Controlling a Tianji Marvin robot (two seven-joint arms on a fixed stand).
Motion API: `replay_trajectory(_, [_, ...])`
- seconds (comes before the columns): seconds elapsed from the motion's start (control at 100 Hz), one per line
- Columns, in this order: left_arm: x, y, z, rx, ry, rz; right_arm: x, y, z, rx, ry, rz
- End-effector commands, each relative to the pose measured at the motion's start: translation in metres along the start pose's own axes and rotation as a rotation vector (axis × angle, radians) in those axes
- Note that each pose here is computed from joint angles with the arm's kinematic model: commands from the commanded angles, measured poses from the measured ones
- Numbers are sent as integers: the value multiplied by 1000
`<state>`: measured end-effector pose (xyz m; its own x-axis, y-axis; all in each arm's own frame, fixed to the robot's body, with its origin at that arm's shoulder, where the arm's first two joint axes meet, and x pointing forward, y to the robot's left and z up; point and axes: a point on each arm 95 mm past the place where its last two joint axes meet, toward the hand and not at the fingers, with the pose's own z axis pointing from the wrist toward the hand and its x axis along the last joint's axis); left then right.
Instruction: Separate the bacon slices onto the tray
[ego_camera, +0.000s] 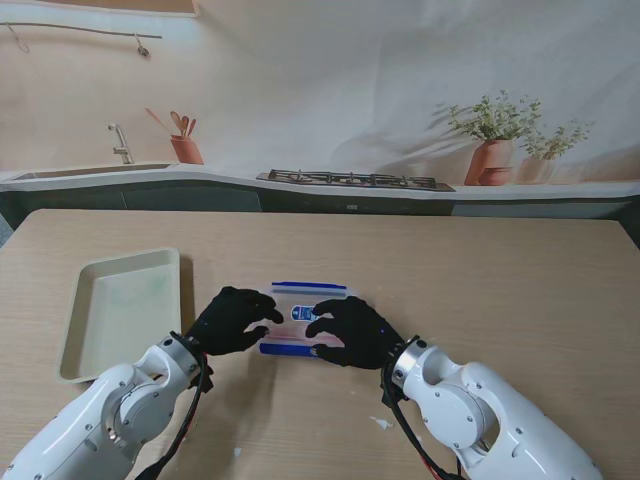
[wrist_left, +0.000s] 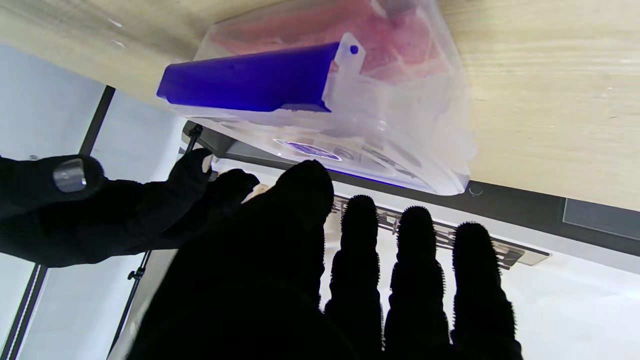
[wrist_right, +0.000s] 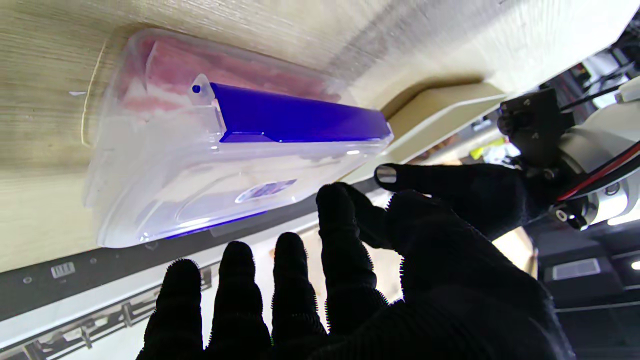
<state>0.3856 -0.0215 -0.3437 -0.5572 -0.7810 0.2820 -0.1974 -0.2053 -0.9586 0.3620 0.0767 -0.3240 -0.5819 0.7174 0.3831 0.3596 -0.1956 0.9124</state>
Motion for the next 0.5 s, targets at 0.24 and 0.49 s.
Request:
replay_trajectory(0.24, [-1, 10, 1, -34, -16, 4, 7, -9, 7, 68, 22, 9])
replay_trajectory(0.49, [-4, 13, 2, -61, -28, 13, 4, -13, 11, 87, 2, 10])
